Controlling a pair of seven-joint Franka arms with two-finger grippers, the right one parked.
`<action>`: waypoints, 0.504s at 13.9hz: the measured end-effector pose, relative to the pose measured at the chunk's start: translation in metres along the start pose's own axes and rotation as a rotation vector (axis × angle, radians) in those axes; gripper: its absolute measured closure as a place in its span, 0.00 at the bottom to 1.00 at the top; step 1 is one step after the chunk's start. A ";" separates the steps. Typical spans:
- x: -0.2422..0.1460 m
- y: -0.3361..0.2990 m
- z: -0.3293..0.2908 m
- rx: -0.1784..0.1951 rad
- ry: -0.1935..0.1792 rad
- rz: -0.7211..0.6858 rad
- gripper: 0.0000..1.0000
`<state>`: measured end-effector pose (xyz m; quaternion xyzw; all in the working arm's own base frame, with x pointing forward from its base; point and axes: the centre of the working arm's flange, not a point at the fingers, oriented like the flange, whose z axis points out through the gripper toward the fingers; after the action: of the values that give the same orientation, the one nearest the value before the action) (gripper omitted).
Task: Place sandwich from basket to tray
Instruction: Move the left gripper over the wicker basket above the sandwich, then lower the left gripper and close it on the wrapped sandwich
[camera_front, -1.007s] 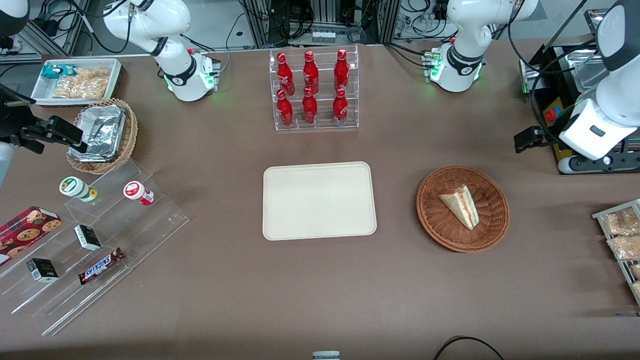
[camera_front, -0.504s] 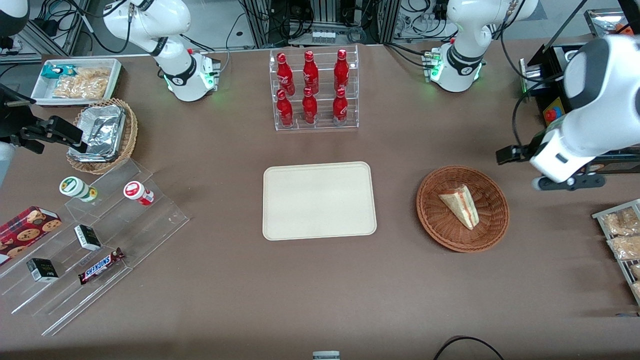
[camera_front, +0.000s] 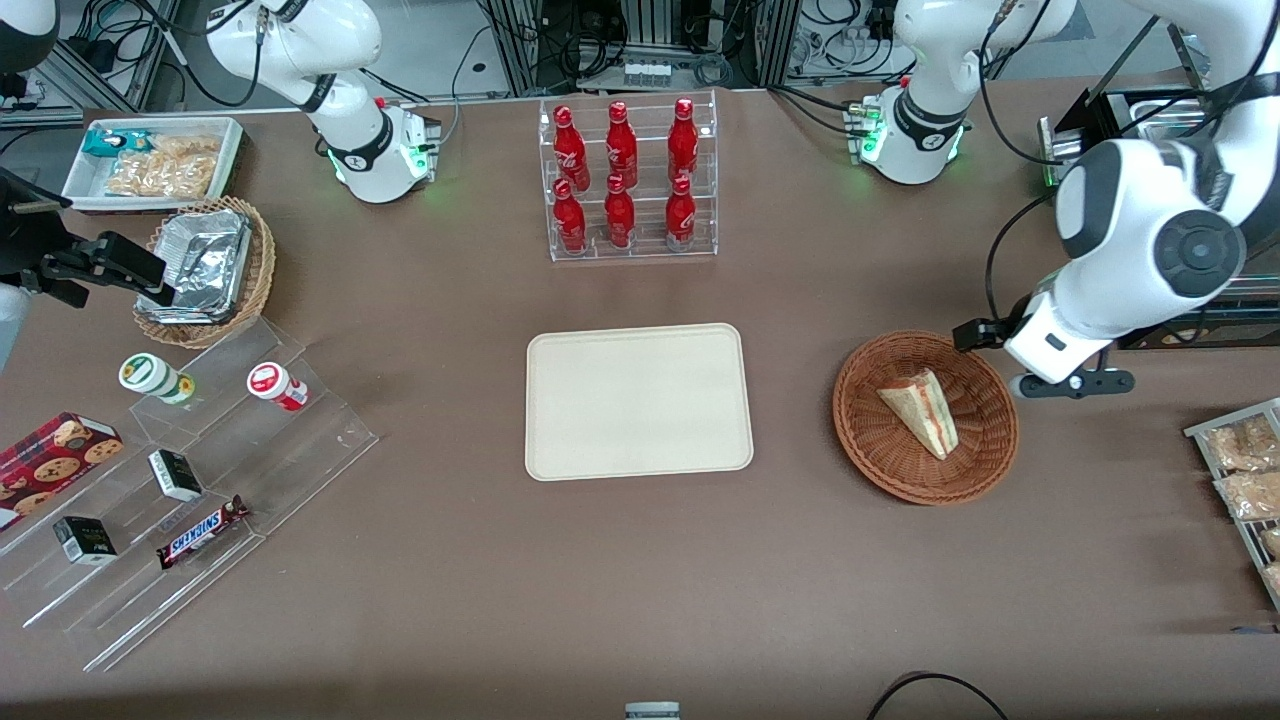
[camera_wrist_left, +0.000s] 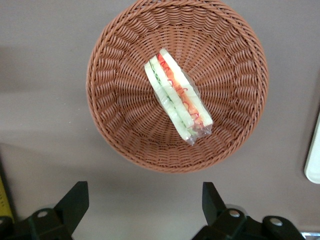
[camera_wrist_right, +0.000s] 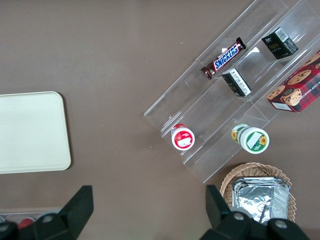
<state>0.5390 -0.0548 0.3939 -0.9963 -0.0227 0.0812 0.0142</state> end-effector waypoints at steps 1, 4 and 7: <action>-0.001 0.002 0.009 -0.002 0.015 -0.025 0.00; -0.005 0.016 0.034 -0.013 0.069 -0.120 0.00; -0.007 0.036 0.044 -0.034 0.124 -0.228 0.00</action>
<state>0.5266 -0.0898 0.3507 -0.9905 -0.1363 0.0168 0.0077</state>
